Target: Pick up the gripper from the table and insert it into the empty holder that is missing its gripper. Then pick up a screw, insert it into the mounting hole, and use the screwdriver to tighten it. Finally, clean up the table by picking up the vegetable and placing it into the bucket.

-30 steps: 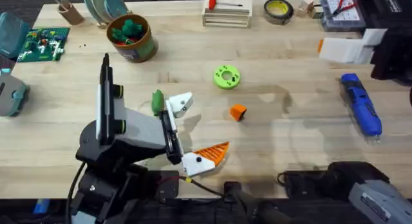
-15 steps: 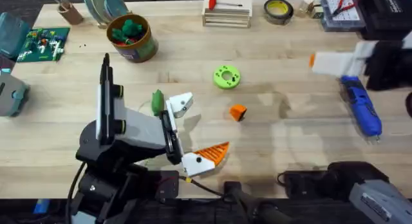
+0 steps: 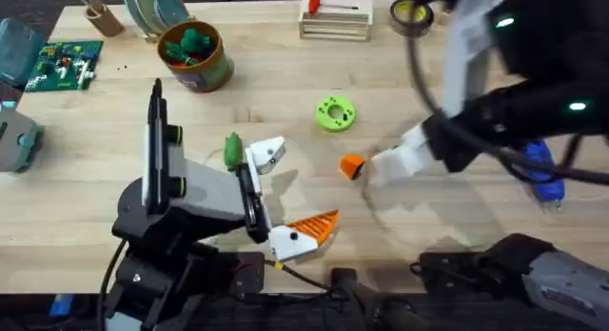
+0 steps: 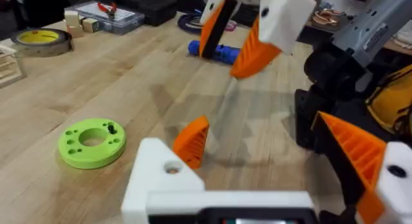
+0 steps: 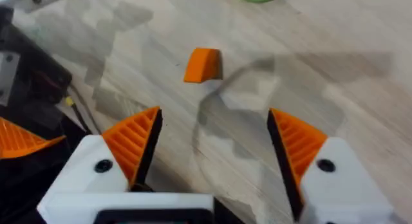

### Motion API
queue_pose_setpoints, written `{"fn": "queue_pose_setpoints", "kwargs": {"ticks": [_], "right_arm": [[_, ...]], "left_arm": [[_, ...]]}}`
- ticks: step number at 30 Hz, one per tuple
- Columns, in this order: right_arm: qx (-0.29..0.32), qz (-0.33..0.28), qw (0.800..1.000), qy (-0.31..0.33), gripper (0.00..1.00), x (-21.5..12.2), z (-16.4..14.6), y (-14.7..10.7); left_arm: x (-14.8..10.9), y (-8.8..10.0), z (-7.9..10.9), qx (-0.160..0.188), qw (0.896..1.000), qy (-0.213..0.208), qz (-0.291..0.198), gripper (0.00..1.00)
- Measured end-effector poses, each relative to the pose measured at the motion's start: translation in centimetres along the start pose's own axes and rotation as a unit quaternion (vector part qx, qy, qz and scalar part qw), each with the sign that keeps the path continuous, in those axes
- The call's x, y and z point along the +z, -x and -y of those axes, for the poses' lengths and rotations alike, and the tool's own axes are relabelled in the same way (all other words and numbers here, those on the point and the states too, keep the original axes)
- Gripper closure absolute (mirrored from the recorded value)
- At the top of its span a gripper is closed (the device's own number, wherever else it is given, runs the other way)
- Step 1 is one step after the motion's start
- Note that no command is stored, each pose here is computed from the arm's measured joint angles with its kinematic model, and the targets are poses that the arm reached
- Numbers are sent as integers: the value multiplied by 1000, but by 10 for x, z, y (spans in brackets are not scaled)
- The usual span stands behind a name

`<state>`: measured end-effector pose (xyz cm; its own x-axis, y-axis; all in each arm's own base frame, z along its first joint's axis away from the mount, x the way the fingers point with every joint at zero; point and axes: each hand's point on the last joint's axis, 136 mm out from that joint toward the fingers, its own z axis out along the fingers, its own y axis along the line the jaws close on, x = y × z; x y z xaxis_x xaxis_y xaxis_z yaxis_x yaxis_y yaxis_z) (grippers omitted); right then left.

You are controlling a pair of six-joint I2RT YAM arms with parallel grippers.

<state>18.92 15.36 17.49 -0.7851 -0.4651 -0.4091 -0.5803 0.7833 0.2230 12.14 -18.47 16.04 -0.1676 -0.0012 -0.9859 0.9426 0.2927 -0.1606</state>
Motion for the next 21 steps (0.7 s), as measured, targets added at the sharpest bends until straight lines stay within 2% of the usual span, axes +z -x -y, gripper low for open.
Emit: {"fn": "queue_pose_setpoints", "kwargs": {"ticks": [8,14,21], "right_arm": [[-30,-81,996,23,9,38,-21,-10],[-8,-54,998,25,9,58,-24,9],[6,-65,998,5,8,71,-18,-4]], "left_arm": [[0,0,0,0,1000,0,0,8],[0,0,0,0,1000,0,0,8],[0,0,0,0,1000,0,0,8]]}}
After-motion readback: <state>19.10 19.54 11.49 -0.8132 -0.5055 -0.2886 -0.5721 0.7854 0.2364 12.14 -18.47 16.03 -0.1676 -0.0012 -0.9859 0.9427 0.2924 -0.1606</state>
